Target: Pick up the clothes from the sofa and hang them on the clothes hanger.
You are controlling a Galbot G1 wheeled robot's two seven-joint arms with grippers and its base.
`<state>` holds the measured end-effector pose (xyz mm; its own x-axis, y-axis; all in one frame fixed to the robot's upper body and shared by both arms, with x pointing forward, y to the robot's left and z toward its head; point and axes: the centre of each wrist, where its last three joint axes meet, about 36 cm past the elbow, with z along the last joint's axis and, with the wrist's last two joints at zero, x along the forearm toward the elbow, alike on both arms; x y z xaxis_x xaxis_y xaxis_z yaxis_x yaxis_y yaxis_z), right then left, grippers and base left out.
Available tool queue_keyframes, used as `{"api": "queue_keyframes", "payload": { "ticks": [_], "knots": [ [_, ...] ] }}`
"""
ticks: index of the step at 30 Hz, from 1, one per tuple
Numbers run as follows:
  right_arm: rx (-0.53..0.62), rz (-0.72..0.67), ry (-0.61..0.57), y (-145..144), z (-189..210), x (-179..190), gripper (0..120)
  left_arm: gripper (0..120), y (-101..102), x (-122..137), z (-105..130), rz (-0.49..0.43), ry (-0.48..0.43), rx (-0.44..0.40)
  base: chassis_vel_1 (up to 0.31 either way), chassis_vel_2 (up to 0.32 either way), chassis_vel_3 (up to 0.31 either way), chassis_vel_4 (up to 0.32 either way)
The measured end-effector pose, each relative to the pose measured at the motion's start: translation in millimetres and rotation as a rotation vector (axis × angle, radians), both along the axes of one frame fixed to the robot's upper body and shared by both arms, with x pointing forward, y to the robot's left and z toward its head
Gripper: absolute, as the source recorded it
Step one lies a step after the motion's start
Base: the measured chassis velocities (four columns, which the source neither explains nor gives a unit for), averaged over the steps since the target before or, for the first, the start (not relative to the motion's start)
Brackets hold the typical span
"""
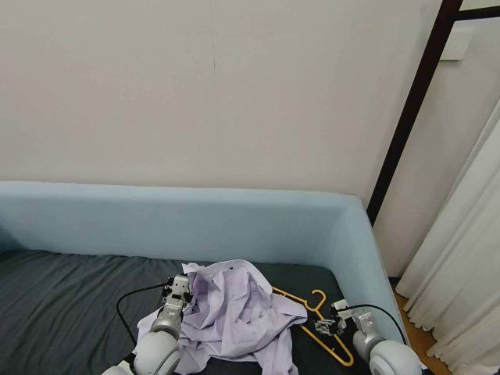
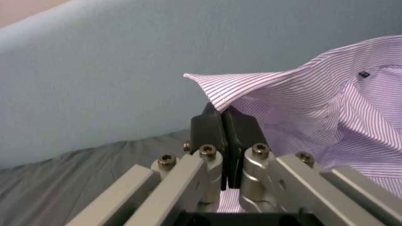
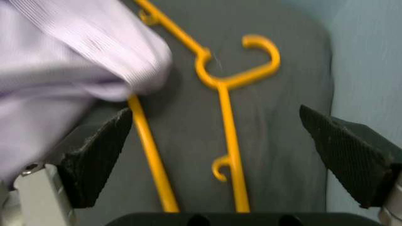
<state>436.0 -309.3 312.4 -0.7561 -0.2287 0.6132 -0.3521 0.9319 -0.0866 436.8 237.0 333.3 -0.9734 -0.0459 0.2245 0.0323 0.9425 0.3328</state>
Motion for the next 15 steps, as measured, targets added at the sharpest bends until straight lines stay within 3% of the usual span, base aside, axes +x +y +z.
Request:
{"api": "queue_keyframes", "payload": {
  "ticks": [8,15],
  "knots": [
    [0.024,0.036,0.103,-31.7,-35.6,23.9,100,0,-1.5,-5.8,-0.3,-0.022,0.008,0.000,0.000,0.000,0.000,0.000],
    [0.043,0.061,0.147,-27.2,-42.8,67.7,95,0,-7.6,-7.8,-2.7,-0.033,0.011,-0.014,0.000,0.000,0.000,0.000]
  ]
}}
